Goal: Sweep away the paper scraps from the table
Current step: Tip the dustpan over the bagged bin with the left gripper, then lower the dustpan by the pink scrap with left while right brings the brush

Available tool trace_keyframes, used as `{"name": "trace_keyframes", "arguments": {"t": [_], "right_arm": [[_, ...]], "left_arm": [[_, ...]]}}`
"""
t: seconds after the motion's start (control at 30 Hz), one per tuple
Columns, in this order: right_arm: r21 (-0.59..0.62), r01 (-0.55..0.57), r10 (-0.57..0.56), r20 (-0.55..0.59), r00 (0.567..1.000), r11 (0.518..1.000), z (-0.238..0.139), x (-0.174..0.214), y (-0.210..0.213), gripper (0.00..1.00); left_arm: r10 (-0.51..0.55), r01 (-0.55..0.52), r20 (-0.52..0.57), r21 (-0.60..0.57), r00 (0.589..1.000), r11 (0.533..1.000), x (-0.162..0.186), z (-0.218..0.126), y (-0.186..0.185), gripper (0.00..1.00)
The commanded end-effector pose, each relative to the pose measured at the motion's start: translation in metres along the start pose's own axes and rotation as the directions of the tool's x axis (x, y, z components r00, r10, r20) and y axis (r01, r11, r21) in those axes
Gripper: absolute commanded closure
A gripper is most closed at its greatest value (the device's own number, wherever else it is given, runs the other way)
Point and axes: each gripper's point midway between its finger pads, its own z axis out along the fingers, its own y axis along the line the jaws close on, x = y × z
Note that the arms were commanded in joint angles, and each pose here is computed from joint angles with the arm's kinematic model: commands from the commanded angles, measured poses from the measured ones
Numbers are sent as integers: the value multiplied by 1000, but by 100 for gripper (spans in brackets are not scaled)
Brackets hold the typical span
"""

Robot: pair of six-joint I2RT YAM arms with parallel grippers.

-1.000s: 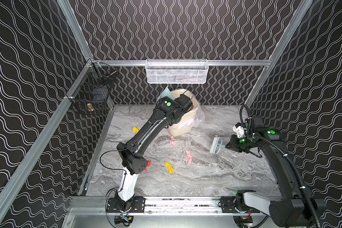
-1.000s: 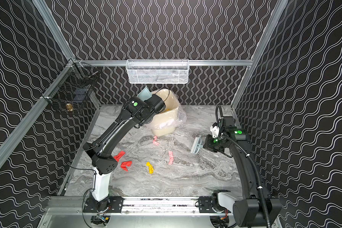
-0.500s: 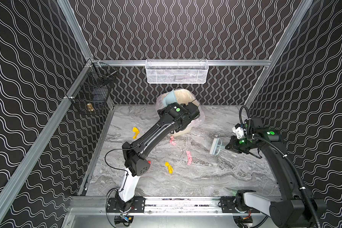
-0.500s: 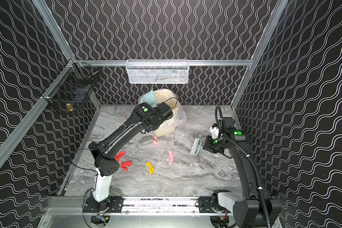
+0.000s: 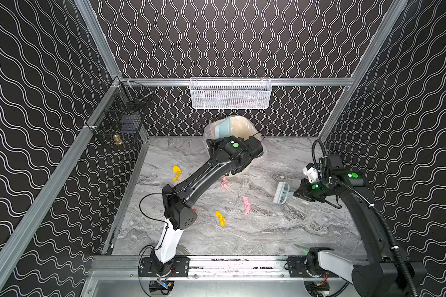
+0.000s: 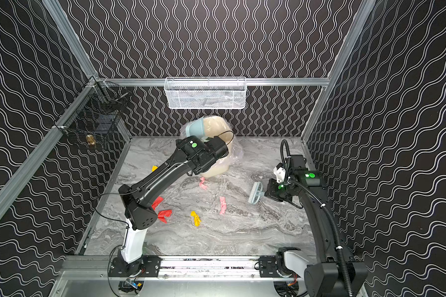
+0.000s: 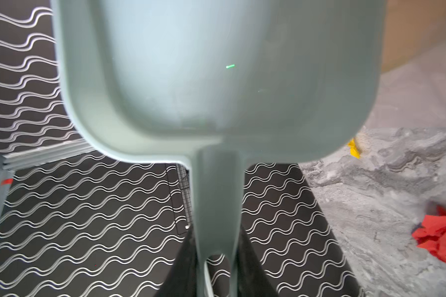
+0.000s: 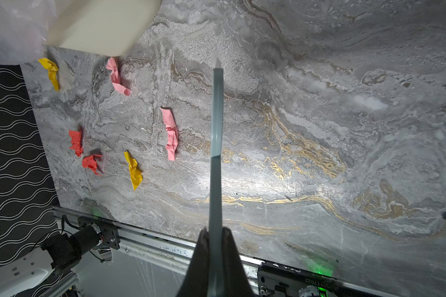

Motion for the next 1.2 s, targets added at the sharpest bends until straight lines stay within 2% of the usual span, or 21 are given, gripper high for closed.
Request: {"name": "trace_keyframes", "arguments": {"t": [0.0, 0.13, 0.3, 0.4, 0.5, 0.7, 0.87, 0.97, 1.17], "right_arm": [[-11, 9, -9, 11, 1000, 1000, -1, 0, 2, 100], [-21, 7, -7, 10, 1000, 1000, 1, 1, 3, 100], [-65, 15, -14, 9, 1000, 998, 3, 0, 10, 100], [-102, 43, -43, 6, 999, 994, 8, 1, 23, 100], [-137, 101, -103, -7, 995, 985, 18, 8, 47, 100], [-248, 174, -192, -51, 980, 953, 43, 26, 98, 100], [-309, 193, -232, -95, 968, 931, 65, 36, 120, 100], [-322, 177, -227, -124, 966, 930, 78, 40, 125, 100], [-253, 141, -195, -200, 960, 957, 102, 48, 108, 100]], "left_arm": [[22, -22, -6, -32, 1000, 999, -1, 0, 6, 100], [-15, 15, 4, -23, 1000, 1000, 1, -2, 10, 100], [-152, 150, 44, 48, 987, 988, 7, -9, 19, 100], [-263, 250, 73, 150, 962, 957, 9, -19, 16, 100], [-354, 322, 68, 282, 933, 904, 12, -30, 2, 100], [-483, 400, 28, 519, 875, 755, 23, -67, -33, 100], [-510, 376, 31, 638, 860, 672, 33, -107, -64, 100], [-524, 364, 8, 711, 852, 602, 42, -126, -86, 100], [-516, 333, -41, 805, 856, 490, 60, -150, -135, 100]]}}
